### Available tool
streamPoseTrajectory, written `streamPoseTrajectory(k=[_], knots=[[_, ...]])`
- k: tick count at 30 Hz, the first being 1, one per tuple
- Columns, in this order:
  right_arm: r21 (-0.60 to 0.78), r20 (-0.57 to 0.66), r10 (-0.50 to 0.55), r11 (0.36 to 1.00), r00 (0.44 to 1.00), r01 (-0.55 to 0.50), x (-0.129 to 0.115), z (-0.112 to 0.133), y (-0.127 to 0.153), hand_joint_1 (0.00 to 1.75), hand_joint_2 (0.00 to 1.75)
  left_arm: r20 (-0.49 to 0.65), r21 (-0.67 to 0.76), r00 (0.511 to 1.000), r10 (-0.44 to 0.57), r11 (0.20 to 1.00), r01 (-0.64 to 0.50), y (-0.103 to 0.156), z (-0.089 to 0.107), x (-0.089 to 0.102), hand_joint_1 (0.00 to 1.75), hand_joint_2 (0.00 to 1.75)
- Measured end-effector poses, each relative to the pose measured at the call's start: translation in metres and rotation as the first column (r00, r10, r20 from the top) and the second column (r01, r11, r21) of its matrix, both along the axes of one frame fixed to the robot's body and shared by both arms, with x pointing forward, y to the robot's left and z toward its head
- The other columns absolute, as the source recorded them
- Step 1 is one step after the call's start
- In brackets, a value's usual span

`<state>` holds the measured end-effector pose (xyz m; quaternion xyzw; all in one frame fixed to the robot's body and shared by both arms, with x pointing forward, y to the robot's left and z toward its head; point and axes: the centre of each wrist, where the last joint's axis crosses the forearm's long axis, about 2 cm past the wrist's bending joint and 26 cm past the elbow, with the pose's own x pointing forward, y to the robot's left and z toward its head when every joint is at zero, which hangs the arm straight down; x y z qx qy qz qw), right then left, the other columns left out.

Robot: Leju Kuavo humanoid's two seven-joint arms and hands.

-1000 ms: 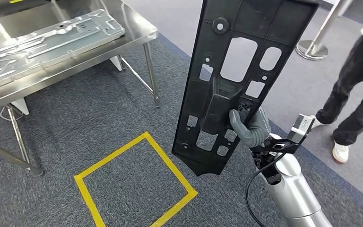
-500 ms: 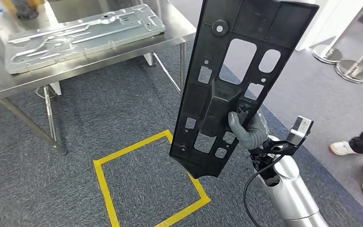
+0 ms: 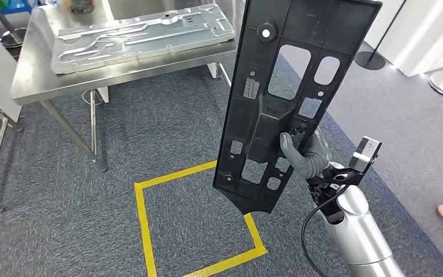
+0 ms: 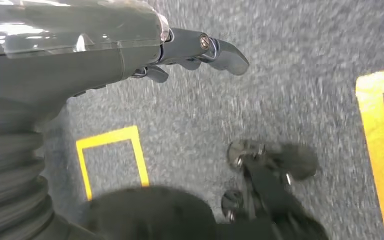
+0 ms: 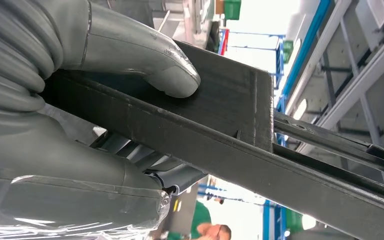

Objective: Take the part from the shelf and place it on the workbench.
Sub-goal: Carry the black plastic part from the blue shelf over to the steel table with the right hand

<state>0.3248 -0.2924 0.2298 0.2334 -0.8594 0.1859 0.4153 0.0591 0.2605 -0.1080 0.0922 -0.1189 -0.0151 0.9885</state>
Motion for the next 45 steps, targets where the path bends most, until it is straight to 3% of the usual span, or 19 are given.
streamPoseTrajectory(k=[23, 45], knots=[[-0.029, -0.01, -0.021, 0.999, 1.0, 0.02, 0.019, 0.01, -0.003, 1.69, 1.75, 0.015, -0.012, 1.0, -0.012, 1.0, 0.012, -0.002, 0.0, 0.0, 0.0, 1.75], [-0.055, -0.03, -0.018, 0.998, 0.999, 0.017, 0.015, 0.001, 0.0, 1.69, 1.75, -0.001, -0.011, 1.0, -0.005, 1.0, 0.005, -0.001, -0.001, -0.008, 0.0, 1.75]])
